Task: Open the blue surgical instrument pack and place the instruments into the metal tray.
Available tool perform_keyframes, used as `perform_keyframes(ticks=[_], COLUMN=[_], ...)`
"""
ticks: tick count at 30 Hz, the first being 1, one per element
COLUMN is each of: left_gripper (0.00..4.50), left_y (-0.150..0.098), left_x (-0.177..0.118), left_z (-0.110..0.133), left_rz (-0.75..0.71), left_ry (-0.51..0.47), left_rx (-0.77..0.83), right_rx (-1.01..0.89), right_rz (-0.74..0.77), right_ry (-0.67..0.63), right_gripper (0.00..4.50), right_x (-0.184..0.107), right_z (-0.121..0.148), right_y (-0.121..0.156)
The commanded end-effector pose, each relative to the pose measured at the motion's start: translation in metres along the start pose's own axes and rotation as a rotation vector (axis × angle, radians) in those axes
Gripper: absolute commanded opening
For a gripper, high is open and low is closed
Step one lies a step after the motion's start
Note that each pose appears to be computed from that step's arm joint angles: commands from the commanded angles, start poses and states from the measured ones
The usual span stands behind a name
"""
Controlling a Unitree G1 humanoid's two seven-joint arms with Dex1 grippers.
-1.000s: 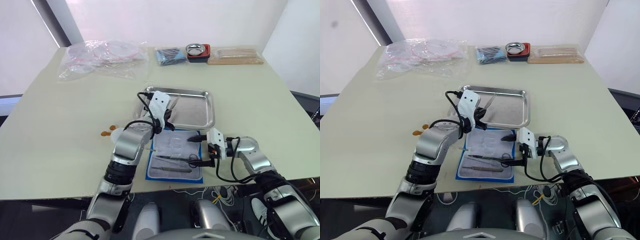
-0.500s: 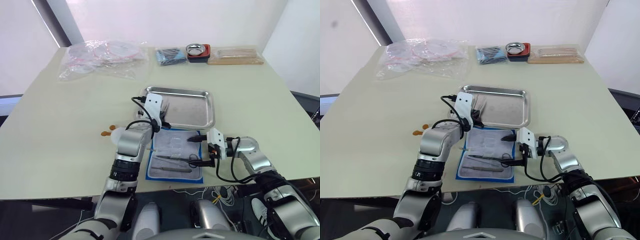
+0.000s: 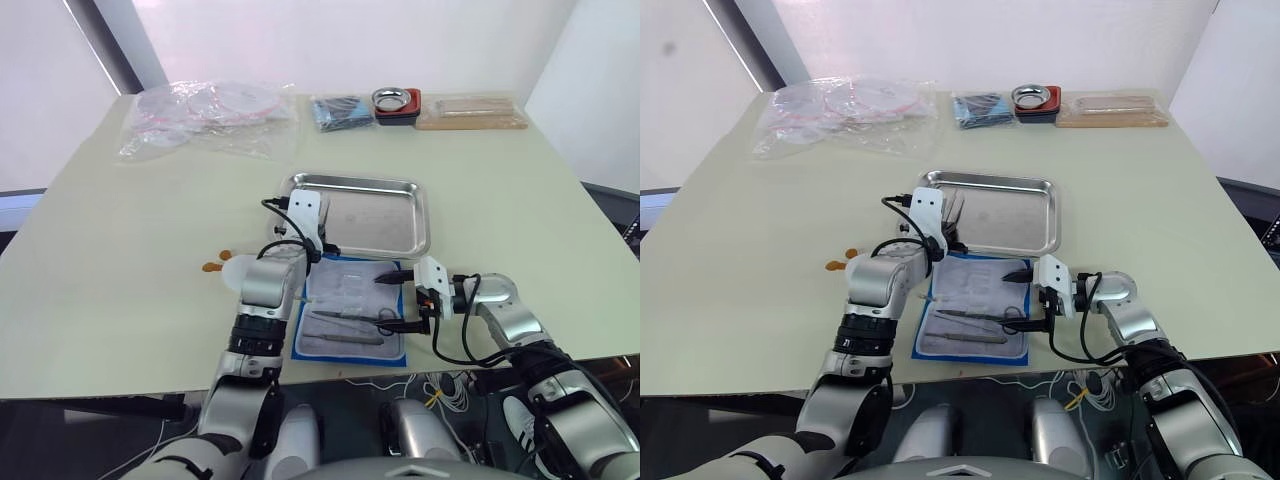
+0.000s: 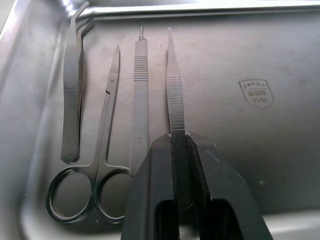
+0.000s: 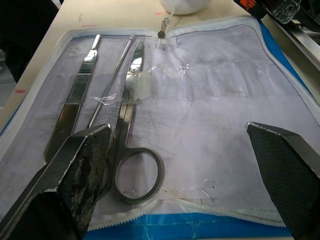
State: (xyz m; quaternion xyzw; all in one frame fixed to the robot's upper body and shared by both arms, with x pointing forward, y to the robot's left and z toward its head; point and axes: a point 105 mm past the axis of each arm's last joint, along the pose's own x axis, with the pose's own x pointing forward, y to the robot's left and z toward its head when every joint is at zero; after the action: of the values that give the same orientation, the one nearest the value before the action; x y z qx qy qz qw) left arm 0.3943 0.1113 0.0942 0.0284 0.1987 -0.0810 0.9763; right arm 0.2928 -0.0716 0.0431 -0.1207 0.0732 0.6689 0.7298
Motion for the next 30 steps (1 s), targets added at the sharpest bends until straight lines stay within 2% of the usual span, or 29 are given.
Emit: perform_keyframes(ticks=[1, 2, 3, 5, 7, 11, 17, 26, 30], left_gripper=[0.47, 0.93, 1.20, 2.20, 2.91, 2.91, 2.91, 2.91, 2.91], left_y=[0.001, 0.002, 0.002, 0.002, 0.002, -0.003, -0.006, -0.012, -0.011], left_x=[-0.002, -0.002, -0.002, -0.002, -0.003, -0.005, -0.009, -0.029, -0.046], left_z=[0.011, 0.011, 0.011, 0.011, 0.011, 0.013, 0.030, 0.052, 0.056], left_rz=[0.013, 0.017, 0.017, 0.021, 0.026, 0.009, -0.027, -0.162, -0.289], left_ry=[-0.041, -0.041, -0.040, -0.042, -0.044, -0.059, -0.146, -0.281, -0.341], left_rx=[0.002, 0.008, 0.011, 0.014, 0.014, 0.006, 0.027, 0.083, 0.150], right_rx=[0.211, 0.212, 0.213, 0.215, 0.216, 0.215, 0.212, 0.210, 0.211], right_rz=[0.010, 0.010, 0.010, 0.010, 0.010, 0.009, 0.009, 0.007, 0.006], right_ry=[0.232, 0.232, 0.232, 0.231, 0.230, 0.231, 0.232, 0.231, 0.229], right_gripper=[4.50, 4.50, 4.50, 4.50, 4.50, 4.50, 4.50, 4.50, 4.50], right_x=[-0.009, -0.009, -0.009, -0.009, -0.009, -0.010, -0.009, -0.009, -0.009], right_z=[-0.072, -0.073, -0.073, -0.073, -0.073, -0.072, -0.072, -0.072, -0.072], right_y=[0.028, 0.028, 0.028, 0.028, 0.028, 0.028, 0.027, 0.026, 0.027])
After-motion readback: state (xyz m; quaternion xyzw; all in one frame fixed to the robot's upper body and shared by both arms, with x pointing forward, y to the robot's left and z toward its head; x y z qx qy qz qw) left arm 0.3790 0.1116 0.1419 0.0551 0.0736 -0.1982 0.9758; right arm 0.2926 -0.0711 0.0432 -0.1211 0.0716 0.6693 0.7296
